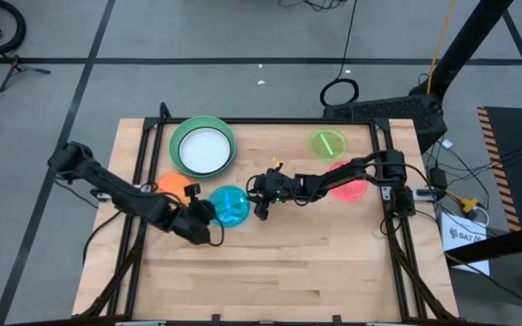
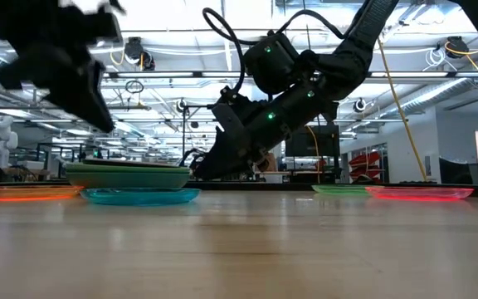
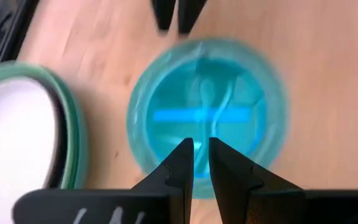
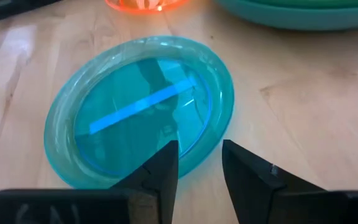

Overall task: Stack plastic plates
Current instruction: Stack the small blue plate on top of the medium white plate

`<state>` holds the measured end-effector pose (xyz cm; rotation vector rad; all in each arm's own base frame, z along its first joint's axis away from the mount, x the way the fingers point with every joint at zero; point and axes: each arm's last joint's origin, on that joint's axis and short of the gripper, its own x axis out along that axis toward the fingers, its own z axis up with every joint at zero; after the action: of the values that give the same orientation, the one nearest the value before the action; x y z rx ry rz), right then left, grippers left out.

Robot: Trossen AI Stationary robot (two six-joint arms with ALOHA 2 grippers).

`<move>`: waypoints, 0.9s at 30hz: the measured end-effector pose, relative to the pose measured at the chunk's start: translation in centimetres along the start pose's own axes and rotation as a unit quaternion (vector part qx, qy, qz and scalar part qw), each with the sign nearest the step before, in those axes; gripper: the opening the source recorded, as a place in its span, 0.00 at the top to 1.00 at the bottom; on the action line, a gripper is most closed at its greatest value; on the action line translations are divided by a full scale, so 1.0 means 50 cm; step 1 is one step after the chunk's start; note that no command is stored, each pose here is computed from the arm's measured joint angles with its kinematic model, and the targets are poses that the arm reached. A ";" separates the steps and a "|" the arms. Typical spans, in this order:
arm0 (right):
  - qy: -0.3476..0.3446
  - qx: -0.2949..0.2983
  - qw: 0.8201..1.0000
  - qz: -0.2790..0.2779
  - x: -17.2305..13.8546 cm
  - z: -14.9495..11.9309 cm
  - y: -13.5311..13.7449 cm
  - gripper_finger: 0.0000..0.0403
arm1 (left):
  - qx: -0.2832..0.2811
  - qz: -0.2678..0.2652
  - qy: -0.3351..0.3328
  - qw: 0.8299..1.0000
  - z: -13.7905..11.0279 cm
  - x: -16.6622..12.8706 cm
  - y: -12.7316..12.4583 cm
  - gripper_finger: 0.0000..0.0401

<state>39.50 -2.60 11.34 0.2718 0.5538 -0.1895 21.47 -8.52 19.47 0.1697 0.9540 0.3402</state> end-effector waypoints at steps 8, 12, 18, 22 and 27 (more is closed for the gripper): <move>0.000 -0.002 1.000 0.000 0.000 0.000 0.000 0.71 | -0.003 -0.057 -0.078 0.995 0.006 -0.048 -0.018 0.86; 0.001 -0.002 1.000 0.000 0.000 0.000 0.000 0.71 | -0.029 -0.074 -0.101 0.992 -0.024 -0.013 -0.025 0.86; 0.000 -0.001 1.000 0.000 0.000 0.000 0.000 0.71 | -0.083 -0.108 -0.114 0.984 -0.036 0.027 -0.010 0.86; 0.001 -0.001 1.000 0.000 0.000 0.000 0.000 0.71 | -0.130 -0.096 -0.094 0.982 -0.035 0.037 0.005 0.86; 0.000 -0.001 1.000 0.000 0.000 0.000 0.000 0.71 | -0.172 -0.082 -0.048 0.981 -0.052 0.043 0.012 0.85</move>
<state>39.49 -2.59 11.33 0.2703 0.5548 -0.1884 20.35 -7.18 16.50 -0.2058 0.7952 0.3357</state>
